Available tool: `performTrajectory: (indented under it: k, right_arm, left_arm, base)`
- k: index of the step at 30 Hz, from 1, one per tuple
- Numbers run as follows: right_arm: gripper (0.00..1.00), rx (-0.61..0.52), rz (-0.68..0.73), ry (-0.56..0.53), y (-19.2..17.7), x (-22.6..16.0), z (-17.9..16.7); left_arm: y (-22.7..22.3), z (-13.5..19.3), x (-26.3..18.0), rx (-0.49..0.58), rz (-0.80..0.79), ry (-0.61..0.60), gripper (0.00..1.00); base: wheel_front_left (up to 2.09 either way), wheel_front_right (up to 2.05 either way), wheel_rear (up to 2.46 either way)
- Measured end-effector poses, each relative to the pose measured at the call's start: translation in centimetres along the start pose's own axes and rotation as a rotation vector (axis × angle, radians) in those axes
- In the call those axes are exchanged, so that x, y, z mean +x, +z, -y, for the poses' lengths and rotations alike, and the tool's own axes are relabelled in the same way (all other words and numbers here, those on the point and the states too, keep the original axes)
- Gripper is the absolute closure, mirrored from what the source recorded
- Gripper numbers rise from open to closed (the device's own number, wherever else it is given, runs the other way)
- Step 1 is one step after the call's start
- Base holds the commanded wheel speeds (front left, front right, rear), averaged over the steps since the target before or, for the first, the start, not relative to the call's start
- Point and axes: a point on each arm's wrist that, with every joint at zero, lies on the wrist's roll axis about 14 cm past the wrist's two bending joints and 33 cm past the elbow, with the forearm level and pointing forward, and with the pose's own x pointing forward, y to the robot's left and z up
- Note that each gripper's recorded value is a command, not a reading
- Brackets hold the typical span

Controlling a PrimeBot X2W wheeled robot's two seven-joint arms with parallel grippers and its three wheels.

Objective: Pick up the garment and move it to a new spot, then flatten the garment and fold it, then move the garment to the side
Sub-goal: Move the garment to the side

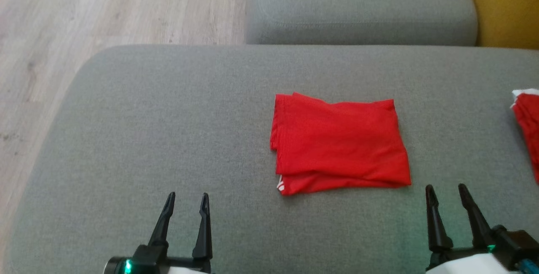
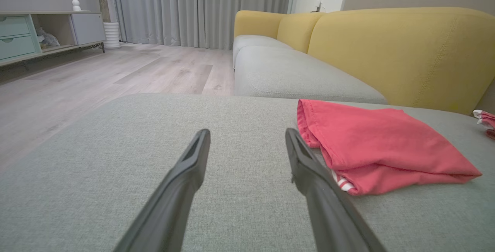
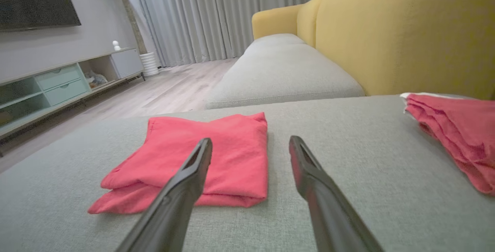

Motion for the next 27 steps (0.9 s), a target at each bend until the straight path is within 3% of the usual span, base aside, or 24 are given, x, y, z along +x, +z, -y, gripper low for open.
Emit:
performTrajectory:
  k: [5, 13, 21, 22, 27]
  right_arm:
    - [0.0, 0.079, -0.057, -0.034, -1.9, 1.3, 1.0]
    - [0.0, 0.122, -0.17, -0.052, -3.5, 9.5, 3.8]
    - [0.0, 0.178, -0.409, -0.004, -8.6, 12.0, 2.5]
    - [1.0, 0.198, -0.445, 0.021, -9.7, 12.0, 1.4]
    - [1.0, 0.176, -0.409, 0.022, -9.2, 12.7, 2.0]
  left_arm:
    - [-0.4, 0.0, 0.6, 0.014, -0.018, 0.002, 0.0]
    - [-1.5, 0.3, 3.2, 0.026, -0.058, -0.01, 0.0]
    - [-2.1, 0.3, 4.9, 0.031, -0.077, -0.009, 0.0]
    - [-2.3, 0.0, 5.0, 0.033, -0.083, 0.003, 0.0]
    - [-2.8, -0.1, 5.1, 0.037, -0.098, 0.011, 0.0]
  base:
    - [0.0, 0.0, 0.0]
    - [0.0, 0.0, 0.0]
    - [0.0, 0.0, 0.0]
    - [0.0, 0.0, 0.0]
    - [0.0, 0.0, 0.0]
